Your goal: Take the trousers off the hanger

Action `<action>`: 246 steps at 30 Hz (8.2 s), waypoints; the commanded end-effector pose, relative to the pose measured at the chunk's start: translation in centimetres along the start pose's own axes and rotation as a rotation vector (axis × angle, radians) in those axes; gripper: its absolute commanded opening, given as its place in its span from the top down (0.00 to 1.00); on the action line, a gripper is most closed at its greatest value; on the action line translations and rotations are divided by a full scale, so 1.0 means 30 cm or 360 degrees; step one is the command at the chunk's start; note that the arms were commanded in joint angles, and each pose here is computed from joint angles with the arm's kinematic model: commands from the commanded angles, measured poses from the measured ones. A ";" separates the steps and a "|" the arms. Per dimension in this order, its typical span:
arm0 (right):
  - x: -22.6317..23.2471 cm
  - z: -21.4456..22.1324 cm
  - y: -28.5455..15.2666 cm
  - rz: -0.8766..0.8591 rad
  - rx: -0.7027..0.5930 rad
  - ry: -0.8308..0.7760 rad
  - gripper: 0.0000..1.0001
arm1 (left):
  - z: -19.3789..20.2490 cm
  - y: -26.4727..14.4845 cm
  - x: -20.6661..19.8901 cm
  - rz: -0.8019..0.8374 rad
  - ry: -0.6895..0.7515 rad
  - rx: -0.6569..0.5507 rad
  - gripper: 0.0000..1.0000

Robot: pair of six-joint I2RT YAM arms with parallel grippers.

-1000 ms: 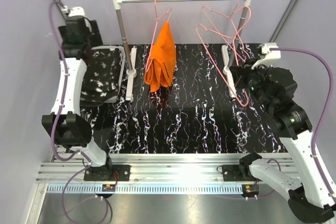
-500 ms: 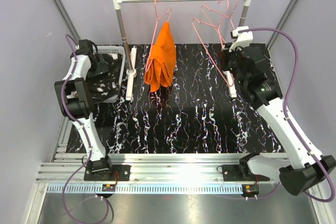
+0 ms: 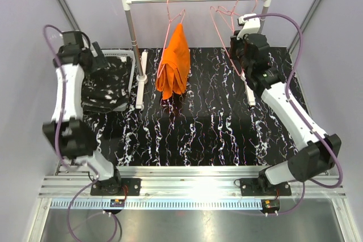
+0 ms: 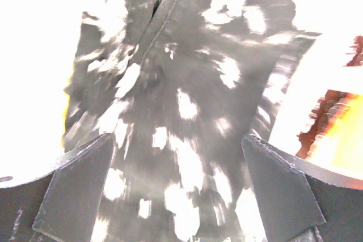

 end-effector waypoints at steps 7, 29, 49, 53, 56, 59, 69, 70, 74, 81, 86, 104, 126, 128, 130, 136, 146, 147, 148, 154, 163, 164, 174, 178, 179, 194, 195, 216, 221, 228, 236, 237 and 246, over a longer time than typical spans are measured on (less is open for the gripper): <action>-0.074 -0.031 0.125 0.0110 -0.0042 0.0037 1.00 | 0.120 -0.556 0.027 0.0257 -0.0029 -0.0715 0.01; 0.184 -0.217 -0.018 -0.0207 0.0128 0.0364 0.01 | 0.267 -0.563 0.087 0.0163 -0.0181 -0.0900 0.01; 0.691 0.053 0.221 -0.0066 0.0424 0.0251 0.16 | 0.283 -0.550 0.053 0.0355 -0.0069 -0.0858 0.01; 0.673 0.058 0.221 -0.0006 0.0400 0.0213 0.52 | 0.285 -0.544 0.050 0.0372 -0.0061 -0.0851 0.01; 0.667 0.052 0.211 -0.0082 0.0395 0.0235 0.59 | 0.287 -0.547 0.040 0.0429 -0.0047 -0.0841 0.01; 0.652 0.062 0.221 -0.0101 0.0416 0.0253 0.79 | 0.289 -0.544 0.037 0.0445 -0.0042 -0.0837 0.01; 0.624 -0.043 0.190 -0.0184 0.0257 0.0175 1.00 | 0.290 -0.527 -0.011 0.0632 0.0046 -0.0741 0.01; 0.616 -0.061 0.190 -0.0181 0.0226 0.0186 1.00 | 0.293 -0.530 -0.017 0.0652 0.0056 -0.0740 0.01; 0.576 -0.140 0.170 -0.0184 0.0135 0.0223 1.00 | 0.318 -0.557 -0.095 0.0832 0.0148 -0.0722 0.01; 0.515 -0.243 0.148 -0.0179 0.0009 0.0273 1.00 | 0.359 -0.631 -0.213 0.1132 0.0295 -0.0765 0.01; 0.488 -0.319 0.112 -0.0205 -0.0095 0.0316 1.00 | 0.369 -0.710 -0.293 0.1356 0.0389 -0.0825 0.01; 0.403 -0.483 -0.053 -0.0297 -0.0298 0.0379 1.00 | 0.373 -0.786 -0.655 0.1485 0.0731 -0.1079 0.01; 0.218 -0.507 -0.450 -0.0436 -0.0328 0.0488 1.00 | 0.449 -0.839 -0.997 0.1520 0.1216 -0.1045 0.01; 0.211 -0.500 -0.452 -0.0413 -0.0318 0.0475 1.00 | 0.464 -0.862 -0.998 0.1568 0.1202 -0.1065 0.01; 0.208 -0.500 -0.466 -0.0437 -0.0322 0.0488 1.00 | 0.468 -0.859 -1.002 0.1529 0.1207 -0.1078 0.03; 0.196 -0.521 -0.531 -0.0543 -0.0366 0.0559 1.00 | 0.459 -0.824 -1.024 0.1354 0.1206 -0.1089 0.23; 0.193 -0.540 -0.594 -0.0685 -0.0374 0.0631 1.00 | 0.443 -0.838 -1.029 0.1324 0.1083 -0.1180 0.32; 0.193 -0.541 -0.595 -0.0688 -0.0376 0.0634 1.00 | 0.444 -0.844 -1.031 0.1348 0.1080 -0.1187 0.47; 0.195 -0.536 -0.593 -0.0689 -0.0366 0.0631 1.00 | 0.442 -0.853 -1.032 0.1363 0.1070 -0.1202 0.68; 0.200 -0.482 -0.545 -0.0593 -0.0286 0.0571 1.00 | 0.405 -0.907 -1.007 0.1352 0.0939 -0.1273 1.00; 0.212 -0.270 -0.414 -0.0348 -0.0080 0.0439 1.00 | 0.313 -1.014 -0.885 0.1299 0.0606 -0.1491 1.00; 0.212 -0.249 -0.402 -0.0321 -0.0061 0.0424 1.00 | 0.306 -1.024 -0.874 0.1299 0.0593 -0.1505 1.00; 0.233 0.028 -0.306 -0.0224 0.0269 0.0316 1.00 | 0.223 -1.120 -0.722 0.1205 0.0352 -0.1698 1.00; 0.230 0.116 -0.303 -0.0219 0.0371 0.0305 1.00 | 0.195 -1.144 -0.679 0.1127 0.0305 -0.1777 1.00; 0.229 0.132 -0.301 -0.0215 0.0387 0.0301 1.00 | 0.186 -1.153 -0.661 0.1099 0.0298 -0.1796 1.00; 0.223 0.251 -0.330 -0.0284 0.0538 0.0293 1.00 | 0.012 -1.189 -0.382 0.0591 0.0115 -0.1987 1.00; 0.222 0.241 -0.336 -0.0294 0.0527 0.0302 1.00 | -0.003 -1.175 -0.354 0.0515 0.0126 -0.1987 1.00; 0.198 0.095 -0.465 -0.0497 0.0382 0.0420 1.00 | -0.138 -0.469 0.050 -0.0581 0.0589 -0.1488 1.00; 0.182 0.122 -0.501 -0.0520 0.0395 0.0437 1.00 | -0.159 -0.187 -0.058 -0.0413 0.0675 -0.1146 1.00; 0.167 0.151 -0.513 -0.0509 0.0394 0.0410 1.00 | -0.088 -0.026 -0.261 -0.0250 0.0975 -0.0972 1.00; 0.169 0.166 -0.502 -0.0504 0.0401 0.0376 1.00 | -0.120 0.046 -0.333 -0.0233 0.0849 -0.0691 1.00; 0.169 0.166 -0.502 -0.0507 0.0399 0.0377 1.00 | -0.157 0.028 -0.344 -0.0250 0.0805 -0.0715 1.00; 0.154 0.158 -0.515 -0.0479 0.0385 0.0368 1.00 | -0.100 0.081 -0.298 -0.0230 0.0620 -0.0462 0.78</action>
Point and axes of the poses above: each gripper's point midway between its finger pads, its own y axis out along the fingers, its own x axis along the line the jaws close on, z = x × y, the point moved 9 cm from there along -y, back along the fingers, and after that the axes turned 2 degrees about y, right-handed, at the moved point
